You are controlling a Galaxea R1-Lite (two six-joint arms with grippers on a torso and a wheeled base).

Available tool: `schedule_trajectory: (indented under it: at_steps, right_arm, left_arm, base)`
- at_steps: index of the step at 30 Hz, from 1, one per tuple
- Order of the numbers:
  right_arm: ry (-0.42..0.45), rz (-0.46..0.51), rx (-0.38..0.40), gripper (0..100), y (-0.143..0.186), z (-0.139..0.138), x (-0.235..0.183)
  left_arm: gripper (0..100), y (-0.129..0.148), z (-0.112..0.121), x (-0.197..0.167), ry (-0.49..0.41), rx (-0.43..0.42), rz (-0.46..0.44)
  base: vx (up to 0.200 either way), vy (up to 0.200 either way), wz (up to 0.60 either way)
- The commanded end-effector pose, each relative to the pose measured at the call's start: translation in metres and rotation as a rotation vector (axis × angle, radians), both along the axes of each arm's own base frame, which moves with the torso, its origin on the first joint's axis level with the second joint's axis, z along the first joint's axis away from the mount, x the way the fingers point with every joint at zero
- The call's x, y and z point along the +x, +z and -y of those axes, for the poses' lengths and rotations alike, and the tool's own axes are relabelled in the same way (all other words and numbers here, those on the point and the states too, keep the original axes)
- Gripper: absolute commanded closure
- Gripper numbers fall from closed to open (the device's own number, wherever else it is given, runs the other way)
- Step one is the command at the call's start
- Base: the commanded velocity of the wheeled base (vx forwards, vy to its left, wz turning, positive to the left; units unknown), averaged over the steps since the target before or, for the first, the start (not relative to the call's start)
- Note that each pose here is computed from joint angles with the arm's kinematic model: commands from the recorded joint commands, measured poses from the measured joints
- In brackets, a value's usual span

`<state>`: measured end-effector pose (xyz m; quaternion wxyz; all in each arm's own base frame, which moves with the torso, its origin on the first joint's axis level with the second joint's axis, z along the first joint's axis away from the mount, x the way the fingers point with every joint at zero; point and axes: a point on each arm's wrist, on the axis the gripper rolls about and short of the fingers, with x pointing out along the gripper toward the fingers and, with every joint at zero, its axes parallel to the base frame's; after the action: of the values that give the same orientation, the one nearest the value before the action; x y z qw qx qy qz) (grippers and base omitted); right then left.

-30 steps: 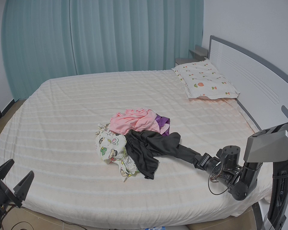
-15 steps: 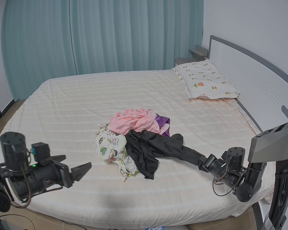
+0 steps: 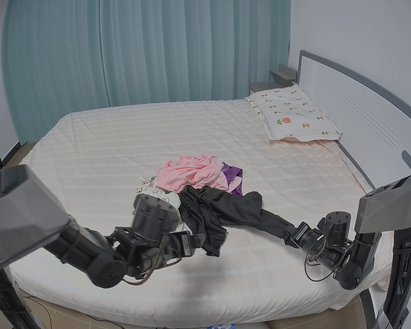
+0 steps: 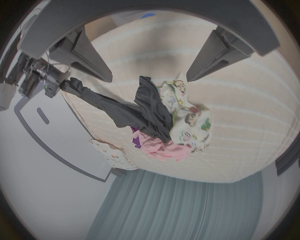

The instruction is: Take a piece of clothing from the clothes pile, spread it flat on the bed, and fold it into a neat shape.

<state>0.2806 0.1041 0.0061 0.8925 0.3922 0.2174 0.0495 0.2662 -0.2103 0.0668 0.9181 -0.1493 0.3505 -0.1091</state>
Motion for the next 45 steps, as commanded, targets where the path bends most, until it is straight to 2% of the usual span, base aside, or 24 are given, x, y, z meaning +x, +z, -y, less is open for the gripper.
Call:
schedule_trajectory:
  at_steps: [1,8,13,18,19,23,26,31,36,41,45]
  right_arm:
    - [0.007,0.005,0.005,100,-0.001,-0.002,0.0]
    - [0.006,-0.001,0.006,100,-0.003,-0.001,0.0]
    - [0.006,-0.009,0.001,100,-0.007,-0.003,0.001]
    - [0.005,-0.009,0.001,100,-0.007,-0.002,0.001]
    - [0.005,-0.009,0.001,100,-0.007,-0.002,0.001]
    - [0.006,-0.008,0.001,100,-0.007,-0.003,0.001]
    - [0.006,-0.005,0.004,100,-0.007,-0.003,0.002]
    - [0.004,-0.014,0.0,100,-0.01,-0.003,0.002]
    - [0.003,-0.011,0.001,100,-0.01,-0.003,0.004]
    - [0.005,-0.015,-0.002,100,-0.012,-0.004,0.004]
    - [0.004,-0.012,0.0,100,-0.012,-0.004,0.005]
  left_arm:
    - [0,-0.051,0.032,0.018,0.017,0.011,-0.08]
    - [0,-0.055,0.032,0.018,0.021,-0.005,-0.096]
    - [0,-0.049,0.033,0.024,0.065,-0.188,-0.163]
    - [0,-0.048,0.028,0.032,0.073,-0.236,-0.179]
    - [0,-0.042,0.023,0.042,0.067,-0.281,-0.191]
    - [0,-0.048,0.017,0.061,0.111,-0.339,-0.233]
    - [0,-0.062,0.025,0.072,0.114,-0.325,-0.235]
    - [0,-0.069,0.043,0.095,0.087,-0.293,-0.241]
    - [0,-0.068,0.047,0.1,0.094,-0.237,-0.315]
    - [0,-0.07,0.048,0.101,0.079,-0.235,-0.323]
    - [0,-0.081,0.053,0.106,0.049,-0.194,-0.304]
  base:
    - [0.0,0.0,0.0]
    - [0.0,0.0,0.0]
    - [0.0,0.0,0.0]
    - [0.0,0.0,0.0]
    - [0.0,0.0,0.0]
    - [0.0,0.0,0.0]
    - [0.0,0.0,0.0]
    - [0.0,0.0,0.0]
    - [0.0,0.0,0.0]
    - [0.0,0.0,0.0]
    - [0.0,0.0,0.0]
